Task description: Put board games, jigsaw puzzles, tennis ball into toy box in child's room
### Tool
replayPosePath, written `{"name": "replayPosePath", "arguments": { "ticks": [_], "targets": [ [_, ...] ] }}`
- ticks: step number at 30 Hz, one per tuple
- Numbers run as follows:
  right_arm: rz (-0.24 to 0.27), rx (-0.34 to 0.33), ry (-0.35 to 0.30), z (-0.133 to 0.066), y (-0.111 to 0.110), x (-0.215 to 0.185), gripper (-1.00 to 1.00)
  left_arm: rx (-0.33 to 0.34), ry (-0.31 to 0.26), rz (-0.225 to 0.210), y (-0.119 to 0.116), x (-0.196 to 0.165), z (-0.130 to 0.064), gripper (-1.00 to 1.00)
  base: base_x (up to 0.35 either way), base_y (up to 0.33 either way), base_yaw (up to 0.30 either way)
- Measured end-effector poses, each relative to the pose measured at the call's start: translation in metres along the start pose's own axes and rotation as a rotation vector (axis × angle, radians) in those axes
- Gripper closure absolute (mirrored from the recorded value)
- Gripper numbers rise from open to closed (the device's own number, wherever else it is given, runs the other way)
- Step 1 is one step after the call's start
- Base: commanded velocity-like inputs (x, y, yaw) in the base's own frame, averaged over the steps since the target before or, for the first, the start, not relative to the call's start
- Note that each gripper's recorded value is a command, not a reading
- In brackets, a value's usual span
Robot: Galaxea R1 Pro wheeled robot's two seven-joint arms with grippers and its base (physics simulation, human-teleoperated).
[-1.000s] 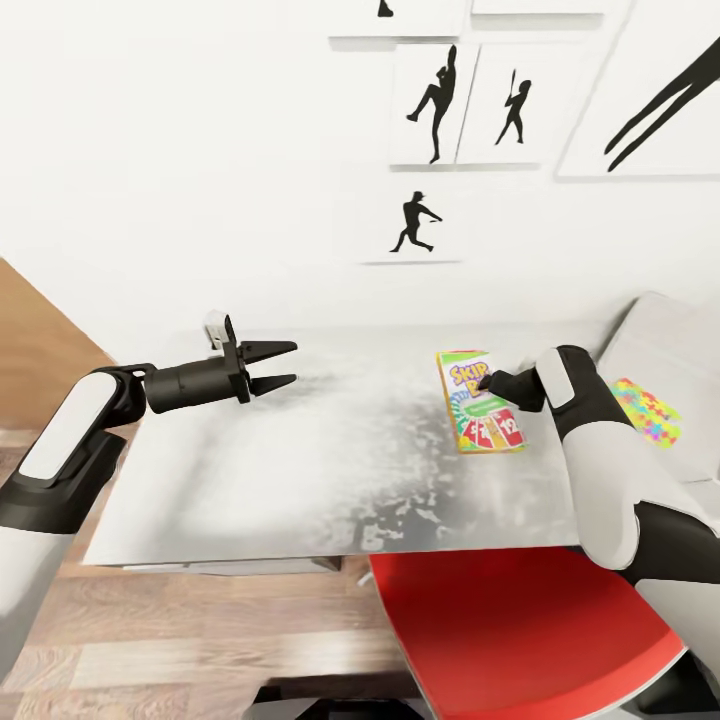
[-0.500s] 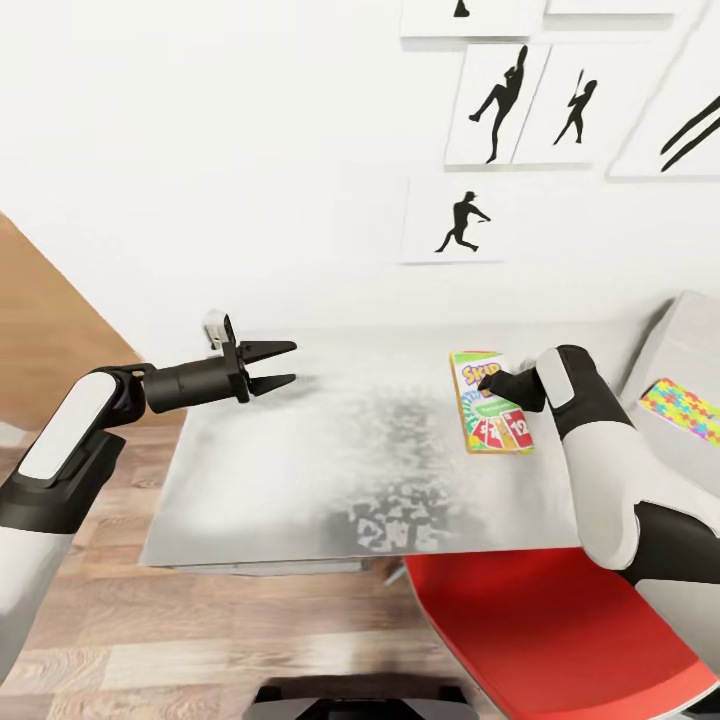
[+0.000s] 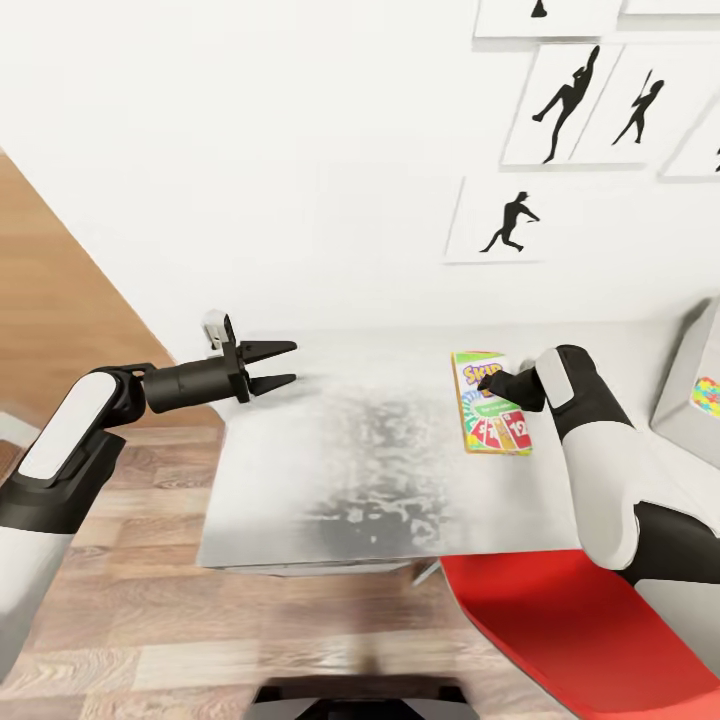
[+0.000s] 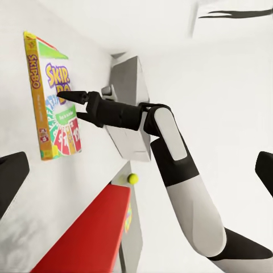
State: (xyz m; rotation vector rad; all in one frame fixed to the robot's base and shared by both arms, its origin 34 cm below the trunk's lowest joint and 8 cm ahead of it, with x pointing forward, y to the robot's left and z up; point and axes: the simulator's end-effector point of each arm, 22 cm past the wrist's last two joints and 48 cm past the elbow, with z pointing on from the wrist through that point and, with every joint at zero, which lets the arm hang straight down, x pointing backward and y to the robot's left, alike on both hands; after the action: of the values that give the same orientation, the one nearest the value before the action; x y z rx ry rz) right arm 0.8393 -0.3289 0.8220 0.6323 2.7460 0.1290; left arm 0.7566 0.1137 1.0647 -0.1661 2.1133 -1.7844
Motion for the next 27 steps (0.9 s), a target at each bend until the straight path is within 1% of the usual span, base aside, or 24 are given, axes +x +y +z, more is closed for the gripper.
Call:
{"name": "replayPosePath", "arguments": {
  "ticks": [16,27],
  "targets": [
    [0.0,0.0,0.0,0.0,0.0001,0.0,-1.0,0.0,0.0,0.0,-0.0001,-0.0001,-0.0001,-1.0,-0.002,0.282,0.0],
    [0.003,-0.004,0.002,0.0006,0.0009,0.0005,-1.0,0.0,0.0,-0.001,0.0003,0.0,-0.0001,-1.0,-0.071,0.282,0.0]
  ]
}}
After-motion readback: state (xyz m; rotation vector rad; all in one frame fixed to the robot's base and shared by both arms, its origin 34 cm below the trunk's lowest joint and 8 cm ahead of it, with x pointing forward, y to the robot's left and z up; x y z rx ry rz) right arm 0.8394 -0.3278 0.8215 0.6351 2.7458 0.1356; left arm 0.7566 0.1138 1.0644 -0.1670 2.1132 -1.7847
